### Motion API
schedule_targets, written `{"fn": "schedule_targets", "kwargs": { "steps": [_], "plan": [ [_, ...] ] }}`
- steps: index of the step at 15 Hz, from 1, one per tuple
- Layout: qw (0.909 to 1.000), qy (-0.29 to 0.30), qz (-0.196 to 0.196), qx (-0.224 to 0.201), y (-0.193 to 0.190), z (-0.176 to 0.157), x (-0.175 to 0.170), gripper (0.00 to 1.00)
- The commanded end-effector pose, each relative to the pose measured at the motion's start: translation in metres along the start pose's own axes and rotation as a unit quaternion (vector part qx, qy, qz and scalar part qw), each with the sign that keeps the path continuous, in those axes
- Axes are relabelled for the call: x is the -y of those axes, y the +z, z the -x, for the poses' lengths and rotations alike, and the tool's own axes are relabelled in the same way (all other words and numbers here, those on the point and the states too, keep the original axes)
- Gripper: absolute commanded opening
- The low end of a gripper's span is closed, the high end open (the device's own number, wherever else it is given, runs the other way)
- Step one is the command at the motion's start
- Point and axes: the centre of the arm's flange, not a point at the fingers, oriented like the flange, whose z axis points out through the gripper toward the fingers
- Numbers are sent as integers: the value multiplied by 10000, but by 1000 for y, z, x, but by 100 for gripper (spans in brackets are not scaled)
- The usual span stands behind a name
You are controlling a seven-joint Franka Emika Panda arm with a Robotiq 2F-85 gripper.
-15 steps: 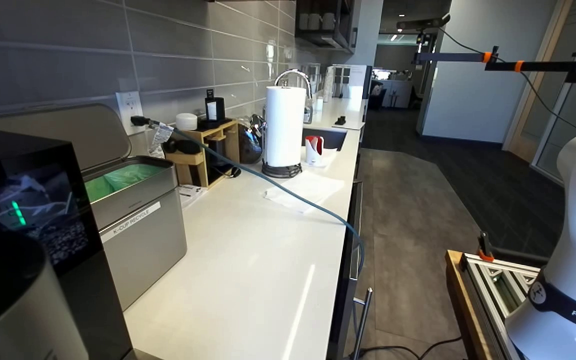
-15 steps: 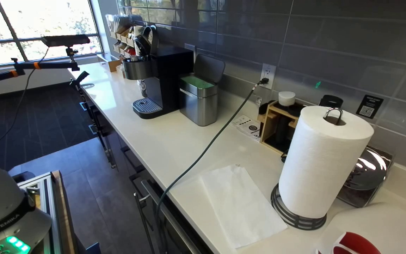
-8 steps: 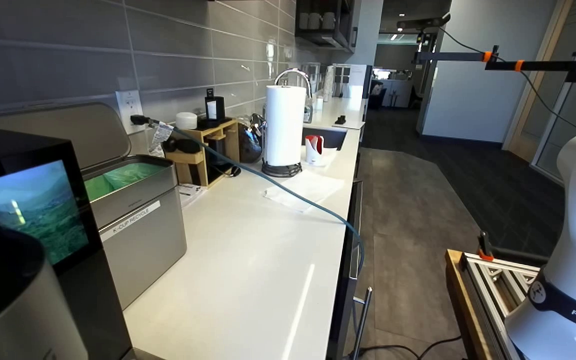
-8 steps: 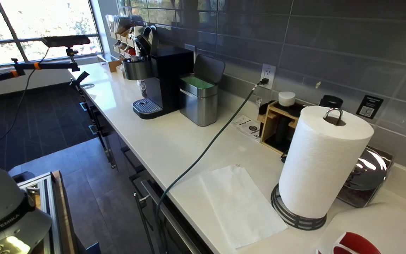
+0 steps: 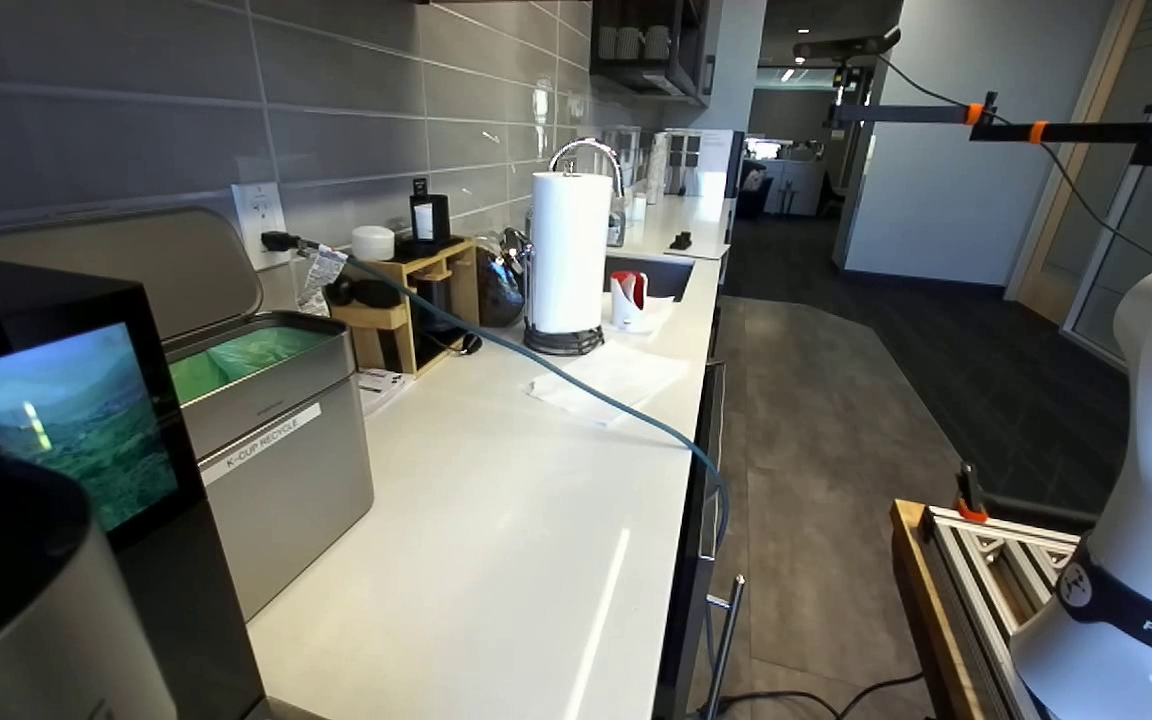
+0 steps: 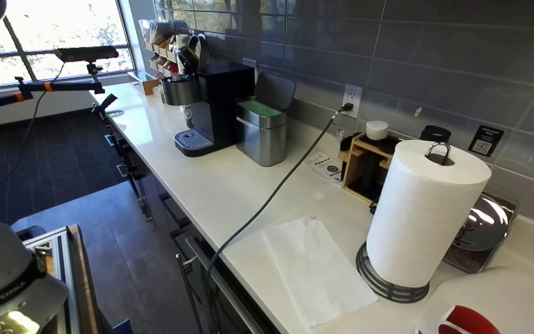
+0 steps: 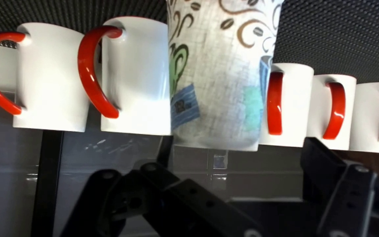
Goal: Pick up the cup and put it on the counter
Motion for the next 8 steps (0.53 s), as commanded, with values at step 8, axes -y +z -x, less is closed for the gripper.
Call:
{"fn": "schedule_targets", "kwargs": {
  "steps": [8],
  "plan": [
    [9979,535,185,299,6,-13,-8,92]
  ]
}}
